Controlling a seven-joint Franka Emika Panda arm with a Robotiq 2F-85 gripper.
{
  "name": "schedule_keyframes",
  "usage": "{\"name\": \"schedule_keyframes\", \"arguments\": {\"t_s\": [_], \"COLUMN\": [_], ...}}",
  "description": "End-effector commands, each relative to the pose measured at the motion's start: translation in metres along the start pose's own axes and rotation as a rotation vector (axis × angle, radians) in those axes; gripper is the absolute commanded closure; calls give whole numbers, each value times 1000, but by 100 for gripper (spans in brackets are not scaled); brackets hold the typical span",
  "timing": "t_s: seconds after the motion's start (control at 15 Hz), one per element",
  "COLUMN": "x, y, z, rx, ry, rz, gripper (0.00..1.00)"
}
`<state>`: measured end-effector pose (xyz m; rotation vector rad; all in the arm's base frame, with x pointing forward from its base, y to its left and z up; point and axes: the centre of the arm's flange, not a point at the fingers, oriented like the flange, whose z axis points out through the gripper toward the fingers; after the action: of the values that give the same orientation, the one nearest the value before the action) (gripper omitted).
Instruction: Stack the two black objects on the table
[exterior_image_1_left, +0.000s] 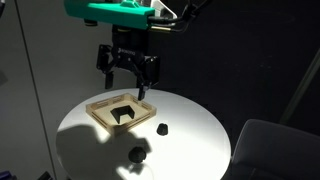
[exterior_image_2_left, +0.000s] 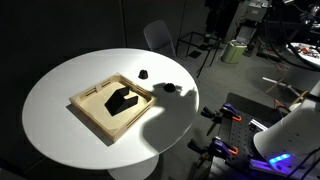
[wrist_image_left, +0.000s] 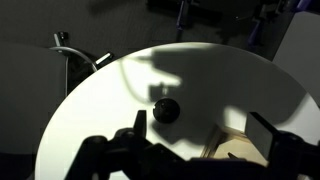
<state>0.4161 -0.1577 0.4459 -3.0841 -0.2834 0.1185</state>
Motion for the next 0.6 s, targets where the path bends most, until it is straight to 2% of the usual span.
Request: {"name": "schedule_keyframes", "arguments": {"t_s": [0.0,0.53], "x": [22,91], "y": [2,18], "z": [-4,-7], "rx": [-6,-58], "ry": [11,58], "rz": [-27,-132], "gripper": [0,0]}}
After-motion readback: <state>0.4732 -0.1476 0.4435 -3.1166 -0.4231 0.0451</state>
